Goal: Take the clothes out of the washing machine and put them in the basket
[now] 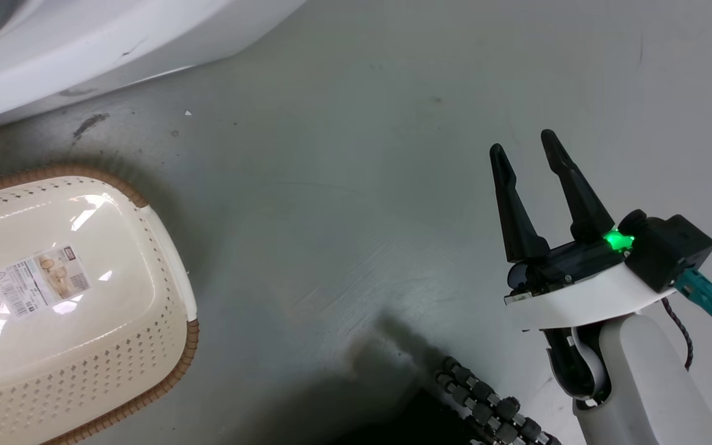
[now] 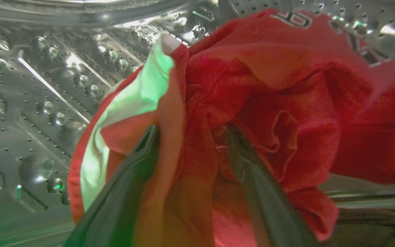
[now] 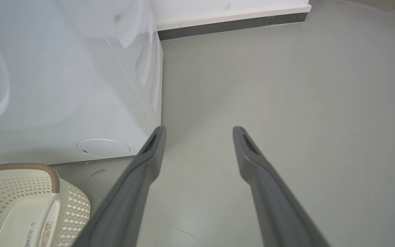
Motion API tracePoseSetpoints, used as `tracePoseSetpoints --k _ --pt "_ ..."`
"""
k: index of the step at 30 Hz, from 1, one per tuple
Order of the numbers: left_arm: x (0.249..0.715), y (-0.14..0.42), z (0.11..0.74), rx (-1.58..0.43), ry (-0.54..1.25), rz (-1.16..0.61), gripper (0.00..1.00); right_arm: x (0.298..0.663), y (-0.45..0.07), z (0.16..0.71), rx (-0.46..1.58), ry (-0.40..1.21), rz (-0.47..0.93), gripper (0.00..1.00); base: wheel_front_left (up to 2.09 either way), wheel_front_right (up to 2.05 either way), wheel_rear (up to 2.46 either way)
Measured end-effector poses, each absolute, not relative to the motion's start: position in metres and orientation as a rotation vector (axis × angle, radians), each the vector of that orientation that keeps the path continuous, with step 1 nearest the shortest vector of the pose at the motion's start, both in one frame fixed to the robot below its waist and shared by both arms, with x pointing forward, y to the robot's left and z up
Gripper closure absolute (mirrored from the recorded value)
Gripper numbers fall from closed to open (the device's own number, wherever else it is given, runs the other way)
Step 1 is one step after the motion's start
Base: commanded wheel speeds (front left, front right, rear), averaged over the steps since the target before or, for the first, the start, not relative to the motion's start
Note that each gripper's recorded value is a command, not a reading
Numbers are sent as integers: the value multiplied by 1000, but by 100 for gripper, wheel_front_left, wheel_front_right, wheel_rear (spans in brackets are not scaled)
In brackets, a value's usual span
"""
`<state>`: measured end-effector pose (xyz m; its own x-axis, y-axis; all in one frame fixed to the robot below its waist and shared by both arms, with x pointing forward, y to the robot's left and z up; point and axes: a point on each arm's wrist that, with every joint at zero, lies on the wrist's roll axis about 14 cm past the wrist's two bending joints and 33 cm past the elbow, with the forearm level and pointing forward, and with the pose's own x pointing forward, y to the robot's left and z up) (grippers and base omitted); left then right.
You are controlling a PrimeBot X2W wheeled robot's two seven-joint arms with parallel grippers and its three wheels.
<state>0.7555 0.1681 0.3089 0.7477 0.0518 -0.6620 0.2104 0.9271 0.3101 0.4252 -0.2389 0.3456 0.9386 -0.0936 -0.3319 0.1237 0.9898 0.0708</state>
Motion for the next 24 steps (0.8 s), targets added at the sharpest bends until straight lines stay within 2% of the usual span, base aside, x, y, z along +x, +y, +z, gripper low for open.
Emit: tracePoseSetpoints --k 5,6,7,12,24 --pt "752 169 301 370 762 -68 0 425 -239 342 99 343 -114 0 0 0 0" --pt "753 169 302 369 753 -63 60 425 -239 343 99 342 -115 0 0 0 0" --pt "754 169 303 370 742 -59 100 425 -240 342 100 342 -116 0 0 0 0" --pt "753 169 309 366 714 -43 100 425 -241 344 103 340 -120 0 0 0 0" --pt "763 167 372 284 407 -20 100 429 -248 370 92 269 -133 0 0 0 0"
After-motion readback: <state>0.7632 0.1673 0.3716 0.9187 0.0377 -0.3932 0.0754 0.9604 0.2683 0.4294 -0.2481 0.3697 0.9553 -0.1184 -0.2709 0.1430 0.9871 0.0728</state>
